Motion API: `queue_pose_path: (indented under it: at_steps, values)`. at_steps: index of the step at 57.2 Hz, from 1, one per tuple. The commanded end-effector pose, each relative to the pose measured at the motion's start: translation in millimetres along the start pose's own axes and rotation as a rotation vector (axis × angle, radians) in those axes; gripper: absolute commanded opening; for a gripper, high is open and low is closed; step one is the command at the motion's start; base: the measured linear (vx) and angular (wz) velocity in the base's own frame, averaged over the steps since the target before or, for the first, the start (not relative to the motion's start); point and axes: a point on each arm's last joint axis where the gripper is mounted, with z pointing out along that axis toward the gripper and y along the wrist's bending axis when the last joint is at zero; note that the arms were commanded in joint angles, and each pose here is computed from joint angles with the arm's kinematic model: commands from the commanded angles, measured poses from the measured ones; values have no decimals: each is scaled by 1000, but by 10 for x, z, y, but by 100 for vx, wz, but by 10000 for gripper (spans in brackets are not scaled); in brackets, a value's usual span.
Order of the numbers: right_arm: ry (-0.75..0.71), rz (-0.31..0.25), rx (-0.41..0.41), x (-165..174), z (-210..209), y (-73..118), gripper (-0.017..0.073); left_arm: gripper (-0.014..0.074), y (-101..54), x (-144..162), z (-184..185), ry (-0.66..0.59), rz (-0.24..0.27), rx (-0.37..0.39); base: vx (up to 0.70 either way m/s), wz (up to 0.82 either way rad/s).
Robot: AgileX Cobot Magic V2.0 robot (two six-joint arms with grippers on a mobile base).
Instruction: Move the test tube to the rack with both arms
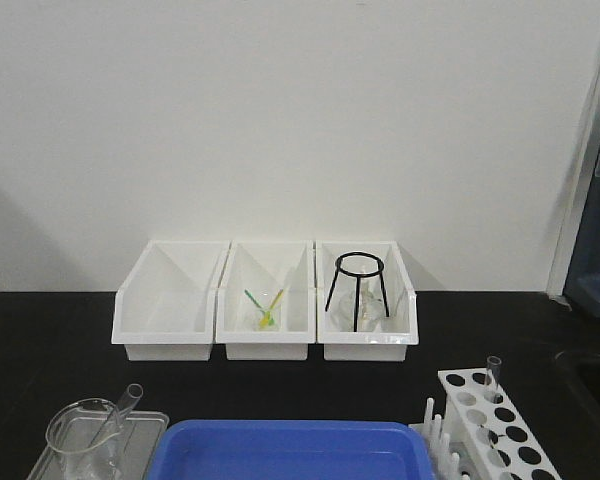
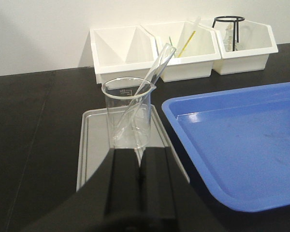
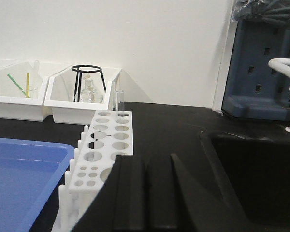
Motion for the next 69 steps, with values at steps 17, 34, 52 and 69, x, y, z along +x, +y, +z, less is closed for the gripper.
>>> queue_pose_path:
  at_steps: [17, 34, 52, 69]
  values:
    - [-70, -9, 16, -15, 0, -8, -10, -7, 4, -175, -40, -123, -15, -5, 2, 0]
    - [-180, 10, 33, -114, -13, -25, -10, -7, 8, -241, -51, -196, -17, -9, 0, 0]
    - [-584, 52, 81, -987, -281, -126, -10, -7, 25, -1107, -420, -711, -65, -5, 0, 0]
    - [-466, -23, 80, -1933, 120, -209, -10, -7, 29, -2358, -131, -573, 5, -21, 0, 0]
